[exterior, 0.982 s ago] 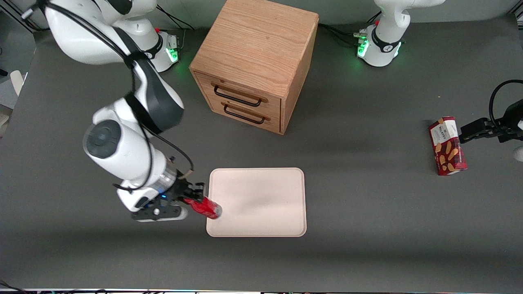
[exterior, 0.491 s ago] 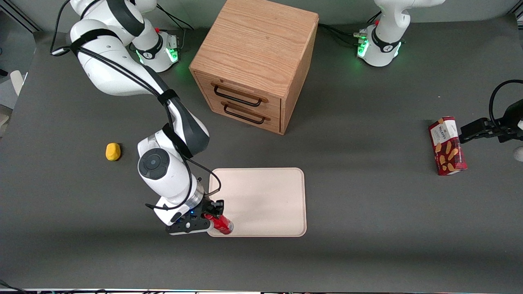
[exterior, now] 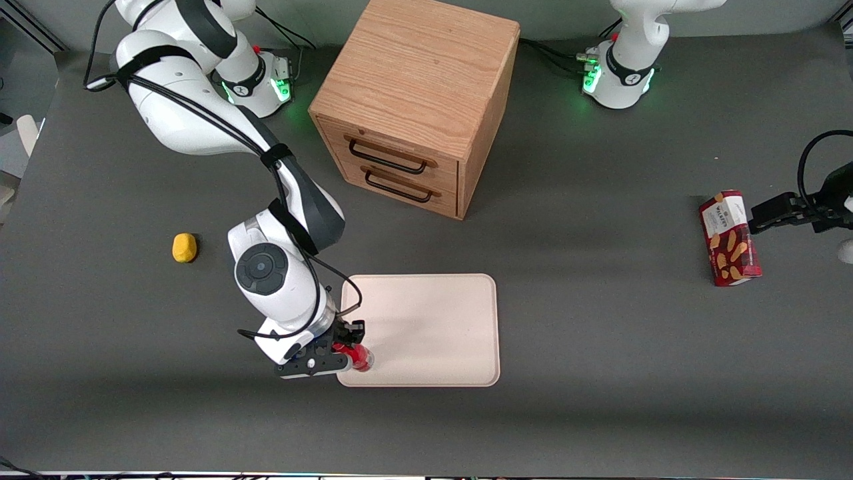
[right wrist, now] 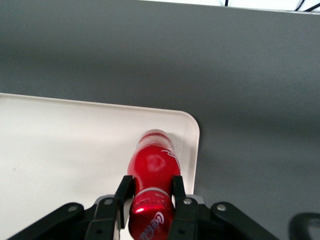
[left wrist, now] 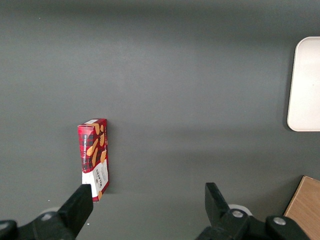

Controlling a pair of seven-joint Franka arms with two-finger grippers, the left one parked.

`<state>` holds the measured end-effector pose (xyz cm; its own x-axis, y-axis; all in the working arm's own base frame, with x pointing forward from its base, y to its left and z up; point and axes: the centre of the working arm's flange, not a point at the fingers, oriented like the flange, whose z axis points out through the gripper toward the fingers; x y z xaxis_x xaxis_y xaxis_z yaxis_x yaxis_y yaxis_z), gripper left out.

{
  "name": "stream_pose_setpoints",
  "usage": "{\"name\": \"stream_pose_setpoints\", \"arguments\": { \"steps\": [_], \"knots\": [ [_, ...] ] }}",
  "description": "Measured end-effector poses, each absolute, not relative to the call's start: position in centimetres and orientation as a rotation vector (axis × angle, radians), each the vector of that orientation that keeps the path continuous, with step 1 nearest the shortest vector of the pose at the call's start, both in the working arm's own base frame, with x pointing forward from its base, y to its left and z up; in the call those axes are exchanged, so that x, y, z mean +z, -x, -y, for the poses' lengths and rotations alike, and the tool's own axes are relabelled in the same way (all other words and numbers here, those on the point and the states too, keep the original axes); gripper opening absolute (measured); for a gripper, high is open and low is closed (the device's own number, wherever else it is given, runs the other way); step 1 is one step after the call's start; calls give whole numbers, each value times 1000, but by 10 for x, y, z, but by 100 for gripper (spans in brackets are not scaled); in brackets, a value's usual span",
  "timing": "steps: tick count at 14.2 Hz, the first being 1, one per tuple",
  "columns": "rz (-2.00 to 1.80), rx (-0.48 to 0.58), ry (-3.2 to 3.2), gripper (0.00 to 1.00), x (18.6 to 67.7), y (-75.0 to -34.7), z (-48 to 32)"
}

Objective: Place coke bottle on tray

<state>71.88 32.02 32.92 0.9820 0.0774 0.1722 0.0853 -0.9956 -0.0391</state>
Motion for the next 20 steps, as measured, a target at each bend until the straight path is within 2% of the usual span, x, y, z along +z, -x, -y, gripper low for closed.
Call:
{"name": "stream_pose_setpoints", "arguments": {
  "steps": [7, 8, 14, 18, 20],
  "knots": [
    [125, -220, 3093, 37, 309, -717, -320],
    [123, -220, 3093, 41, 309, -717, -320],
    [109, -239, 3088, 99, 317, -719, -318],
    [81, -303, 3077, 100, 357, -724, -308],
    [47, -251, 3096, 100, 389, -719, -296]
  ]
}}
